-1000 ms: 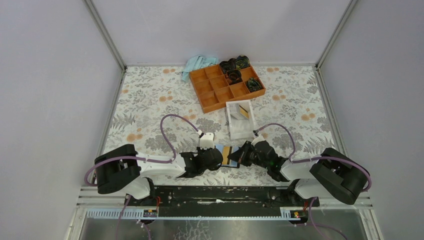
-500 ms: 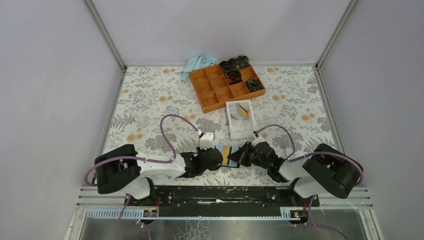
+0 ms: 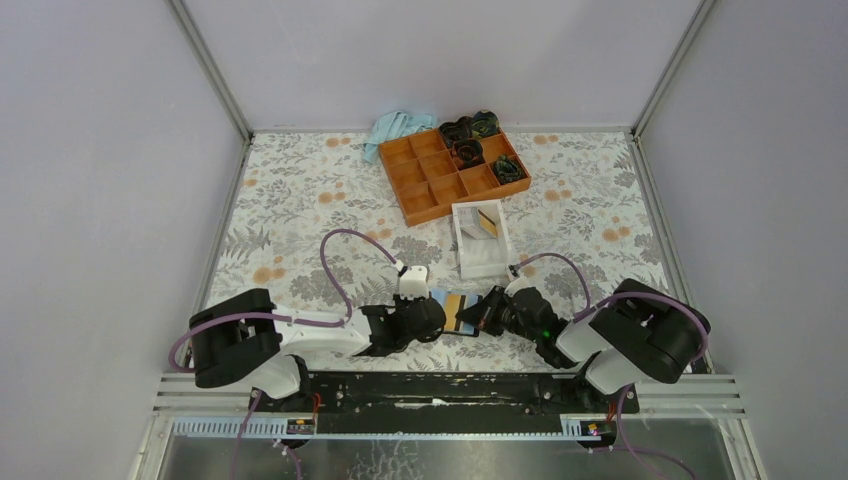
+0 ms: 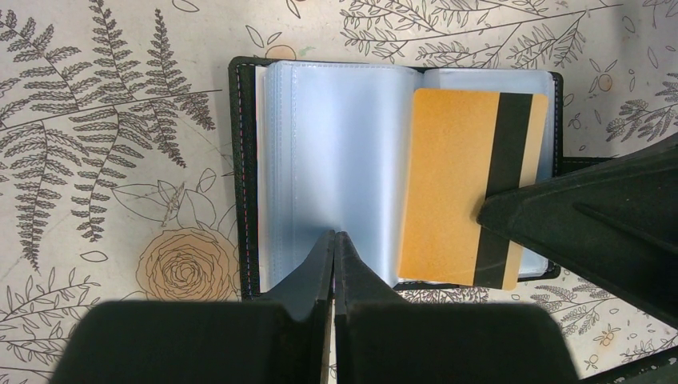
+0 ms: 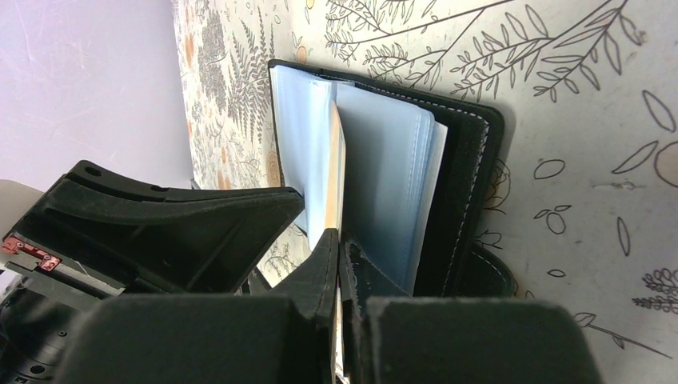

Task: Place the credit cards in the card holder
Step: Insert the credit card into the card holder.

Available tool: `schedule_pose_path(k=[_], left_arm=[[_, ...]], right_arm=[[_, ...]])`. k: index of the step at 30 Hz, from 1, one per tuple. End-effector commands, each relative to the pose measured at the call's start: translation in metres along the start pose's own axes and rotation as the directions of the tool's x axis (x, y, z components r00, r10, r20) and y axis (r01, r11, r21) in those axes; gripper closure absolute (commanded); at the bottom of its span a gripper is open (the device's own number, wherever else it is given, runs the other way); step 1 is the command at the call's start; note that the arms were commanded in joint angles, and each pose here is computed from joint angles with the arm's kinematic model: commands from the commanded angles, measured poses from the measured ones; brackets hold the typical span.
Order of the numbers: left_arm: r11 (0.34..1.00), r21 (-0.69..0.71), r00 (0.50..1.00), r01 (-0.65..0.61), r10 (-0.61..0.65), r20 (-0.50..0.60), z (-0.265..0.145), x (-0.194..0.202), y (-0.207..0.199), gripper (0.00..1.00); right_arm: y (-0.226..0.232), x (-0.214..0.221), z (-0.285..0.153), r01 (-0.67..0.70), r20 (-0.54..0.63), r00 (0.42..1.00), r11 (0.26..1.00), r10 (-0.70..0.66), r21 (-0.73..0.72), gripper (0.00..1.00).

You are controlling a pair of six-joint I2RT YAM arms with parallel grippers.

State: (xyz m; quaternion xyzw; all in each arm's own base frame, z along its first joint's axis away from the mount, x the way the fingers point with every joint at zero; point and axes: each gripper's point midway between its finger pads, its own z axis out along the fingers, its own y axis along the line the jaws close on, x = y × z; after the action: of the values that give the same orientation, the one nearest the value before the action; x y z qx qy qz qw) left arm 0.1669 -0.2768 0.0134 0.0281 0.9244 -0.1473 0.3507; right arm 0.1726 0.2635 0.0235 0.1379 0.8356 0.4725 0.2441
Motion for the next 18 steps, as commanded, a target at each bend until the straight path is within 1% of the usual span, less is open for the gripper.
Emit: schedule_pose_path(k=[1,7,11,18], left_arm=[[0.991,-0.102,0.992,-0.086,0.075,-0.101,0.000,0.032,0.035,1.00],[0.988,-0.133,0.995,-0.078,0.068,-0.077,-0.004,0.026,0.040,1.00],[0.985,-0.155,0.996,-0.075,0.066,-0.060,-0.007,0.022,0.045,0.98],[0.982,-0.169,0.994,-0.083,0.070,-0.079,-0.005,0.028,0.049,0.98]], right_arm=[[-0.012,0.006,0.001,0.028,-0.031,0.999,0.999,-0.027,0.032,1.00],[-0.022,0.011,0.005,0.013,-0.046,0.999,0.998,-0.010,0.063,1.00],[-0.027,0.013,0.007,0.005,-0.055,0.998,0.997,-0.001,0.079,1.00],[-0.027,0.015,0.010,0.011,-0.072,0.997,0.997,-0.006,0.081,1.00]])
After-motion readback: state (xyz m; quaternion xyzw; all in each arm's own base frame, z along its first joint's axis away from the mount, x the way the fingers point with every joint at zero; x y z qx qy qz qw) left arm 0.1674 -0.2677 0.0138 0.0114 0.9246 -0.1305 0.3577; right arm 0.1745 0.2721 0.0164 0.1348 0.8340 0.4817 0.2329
